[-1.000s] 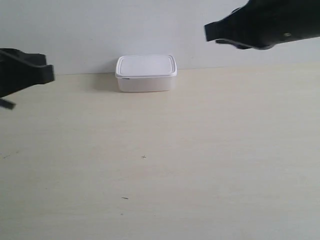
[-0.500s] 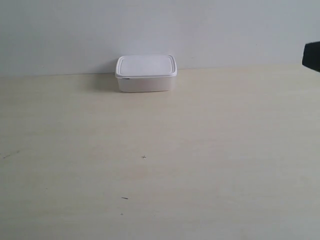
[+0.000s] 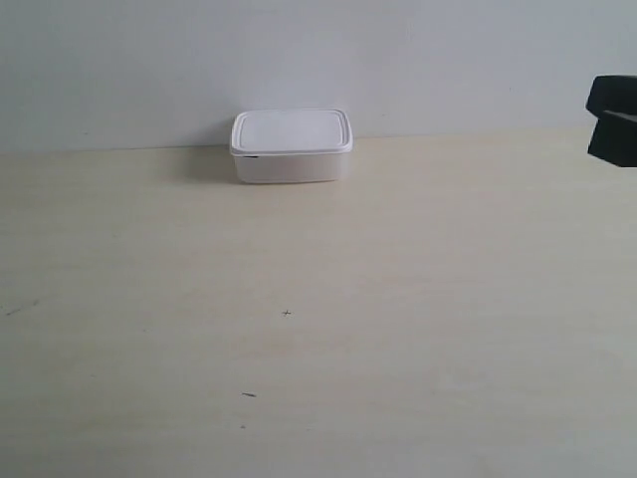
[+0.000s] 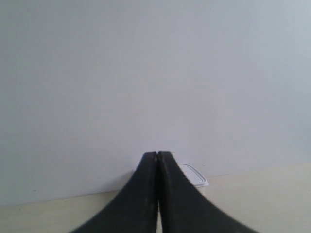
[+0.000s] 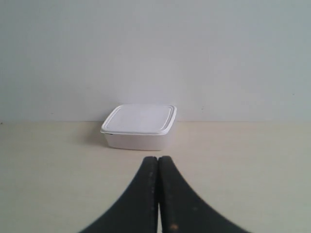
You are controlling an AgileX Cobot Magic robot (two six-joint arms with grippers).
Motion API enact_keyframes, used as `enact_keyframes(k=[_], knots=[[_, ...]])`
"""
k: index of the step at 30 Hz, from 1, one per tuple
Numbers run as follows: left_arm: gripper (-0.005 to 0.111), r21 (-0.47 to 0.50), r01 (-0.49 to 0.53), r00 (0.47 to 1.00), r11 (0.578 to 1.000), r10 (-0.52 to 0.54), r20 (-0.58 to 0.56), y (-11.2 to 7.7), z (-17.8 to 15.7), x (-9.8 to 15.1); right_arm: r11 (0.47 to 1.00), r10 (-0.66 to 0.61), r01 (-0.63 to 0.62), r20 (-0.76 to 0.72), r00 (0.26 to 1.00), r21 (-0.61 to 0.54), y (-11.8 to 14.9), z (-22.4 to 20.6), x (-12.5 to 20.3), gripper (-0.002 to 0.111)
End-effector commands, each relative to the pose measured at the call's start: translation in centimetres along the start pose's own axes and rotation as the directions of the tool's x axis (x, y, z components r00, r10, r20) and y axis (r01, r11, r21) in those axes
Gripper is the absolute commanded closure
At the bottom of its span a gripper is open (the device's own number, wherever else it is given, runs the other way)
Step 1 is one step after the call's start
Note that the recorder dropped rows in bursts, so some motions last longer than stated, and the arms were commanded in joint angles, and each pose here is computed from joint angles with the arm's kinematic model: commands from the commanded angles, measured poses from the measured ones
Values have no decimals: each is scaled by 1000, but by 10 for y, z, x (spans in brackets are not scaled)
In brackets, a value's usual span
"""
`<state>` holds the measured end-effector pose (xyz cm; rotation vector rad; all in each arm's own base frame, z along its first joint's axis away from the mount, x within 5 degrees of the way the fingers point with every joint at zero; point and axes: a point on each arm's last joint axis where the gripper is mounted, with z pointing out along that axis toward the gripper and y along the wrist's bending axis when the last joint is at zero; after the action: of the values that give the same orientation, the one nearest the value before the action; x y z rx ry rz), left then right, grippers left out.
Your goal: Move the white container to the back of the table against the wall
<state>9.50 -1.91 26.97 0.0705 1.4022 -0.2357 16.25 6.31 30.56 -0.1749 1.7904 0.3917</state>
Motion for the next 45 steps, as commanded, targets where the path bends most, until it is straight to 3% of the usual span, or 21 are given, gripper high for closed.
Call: enact_keyframes(k=[1,16,23,29,36,41,45], knots=[[107,-5,3,1000,1000,-3,-6,0,0,1,1000,-13,13,-23,1000,1,-1,1,4,108],[107,-9,2,1000,1000,-2,-12,1,-1,1,1000,-13,13,-1,1000,-3,0,-3,1,108],[107,-162,-23,998,986,31,51,15,-12,-7,1000,-12,14,100,995,-16,1,-29,-6,108],[107,-325,-44,990,945,85,111,26,-24,-14,1000,-13,14,73,997,-12,-2,-33,11,108],[107,-525,-67,967,848,184,175,35,-41,-24,1000,-9,9,-21,1000,9,-8,-32,36,108],[107,-599,-75,960,797,220,173,39,-46,-25,991,27,-25,-14,1000,133,-26,-41,35,108],[107,-608,-76,961,790,221,167,39,-47,-25,971,39,-50,53,998,236,-37,-52,29,108]])
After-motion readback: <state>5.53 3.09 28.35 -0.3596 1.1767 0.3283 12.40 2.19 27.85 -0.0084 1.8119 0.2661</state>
